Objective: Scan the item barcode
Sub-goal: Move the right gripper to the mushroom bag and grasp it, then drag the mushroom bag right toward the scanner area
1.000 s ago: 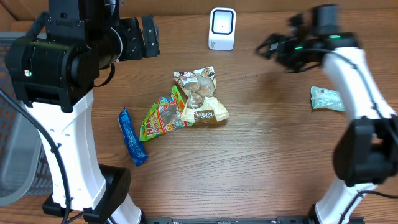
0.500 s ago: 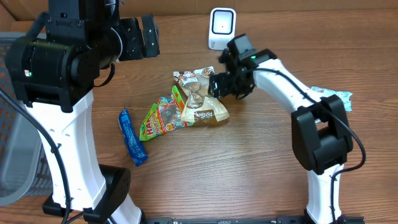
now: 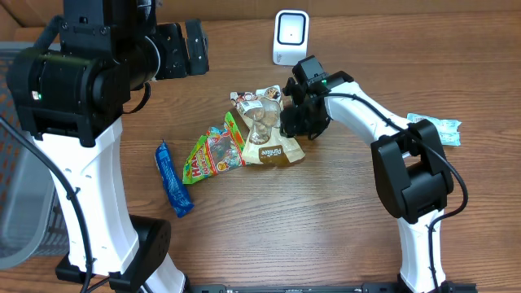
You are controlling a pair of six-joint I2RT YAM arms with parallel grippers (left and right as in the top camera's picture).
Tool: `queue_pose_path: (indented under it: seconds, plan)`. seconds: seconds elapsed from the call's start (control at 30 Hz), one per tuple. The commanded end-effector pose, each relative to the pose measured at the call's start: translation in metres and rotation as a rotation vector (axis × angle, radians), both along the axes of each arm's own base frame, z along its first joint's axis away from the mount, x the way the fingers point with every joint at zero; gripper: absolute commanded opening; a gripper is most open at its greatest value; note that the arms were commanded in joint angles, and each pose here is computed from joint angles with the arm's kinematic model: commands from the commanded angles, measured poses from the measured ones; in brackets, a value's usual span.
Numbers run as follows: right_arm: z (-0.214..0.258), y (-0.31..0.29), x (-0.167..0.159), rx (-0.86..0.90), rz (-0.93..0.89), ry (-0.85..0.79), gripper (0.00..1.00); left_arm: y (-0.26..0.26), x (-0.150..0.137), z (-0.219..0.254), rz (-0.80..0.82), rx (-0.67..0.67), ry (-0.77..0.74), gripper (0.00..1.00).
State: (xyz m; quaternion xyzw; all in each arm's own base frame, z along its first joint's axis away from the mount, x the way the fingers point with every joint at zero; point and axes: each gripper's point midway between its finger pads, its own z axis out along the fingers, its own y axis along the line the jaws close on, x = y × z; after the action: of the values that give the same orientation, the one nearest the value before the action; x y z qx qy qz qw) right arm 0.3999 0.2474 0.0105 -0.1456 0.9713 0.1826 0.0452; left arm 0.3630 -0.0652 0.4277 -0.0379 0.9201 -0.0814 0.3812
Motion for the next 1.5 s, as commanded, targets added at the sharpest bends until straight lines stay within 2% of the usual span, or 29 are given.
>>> queue_pose_path:
  seconds: [0.0, 0.1, 0.33, 0.57, 0.63, 0.7, 0.73, 0.97, 1.13, 1.3, 1.33, 1.47]
  plan:
    - [-0.017, -0.007, -0.009, -0.033, 0.004, 0.04, 0.33, 0.0, 0.0, 0.001, 0.003, 0.001, -0.005, 1.0]
    - [-0.018, -0.008, -0.012, -0.038, 0.004, 0.053, 0.31, 0.0, 0.0, 0.001, 0.003, 0.001, -0.005, 1.0]
    - [-0.015, -0.002, -0.027, 0.006, 0.04, 0.111, 0.37, 0.0, 0.0, 0.001, 0.003, 0.001, -0.005, 1.0]
    - [-0.012, 0.013, -0.011, 0.056, 0.067, 0.026, 0.36, 0.0, 0.0, 0.001, 0.003, 0.001, -0.005, 1.0]
    - [-0.012, 0.018, -0.01, 0.061, 0.1, 0.002, 0.27, 0.0, 0.0, 0.001, 0.003, 0.001, -0.005, 1.0]
    - [-0.013, 0.017, -0.012, 0.039, 0.114, -0.003, 0.09, 0.0, 0.0, 0.001, 0.003, 0.001, -0.005, 1.0]
    - [-0.014, 0.015, -0.013, 0.028, 0.113, 0.0, 0.04, 0.0, 0.0, 0.001, 0.003, 0.001, -0.005, 1.0]
    - [-0.01, -0.012, -0.01, -0.042, 0.067, 0.025, 0.04, 0.0, 0.0, 0.001, 0.003, 0.001, -0.005, 1.0]
    - [0.025, -0.064, 0.001, -0.157, -0.009, -0.012, 0.04, 0.0, 0.0, 0.001, 0.003, 0.001, -0.005, 1.0]
    - [0.055, -0.12, -0.004, -0.33, 0.01, -0.044, 0.04, 0.0, 0.0, 0.001, 0.003, 0.001, -0.005, 1.0]
    - [0.057, -0.131, -0.005, -0.376, 0.0, -0.043, 0.07, 0.0, 0.0, 0.001, 0.003, 0.001, -0.005, 1.0]
    - [0.058, -0.151, -0.005, -0.438, -0.037, -0.037, 0.65, 0.0, 0.0, 0.001, 0.003, 0.001, -0.005, 1.0]
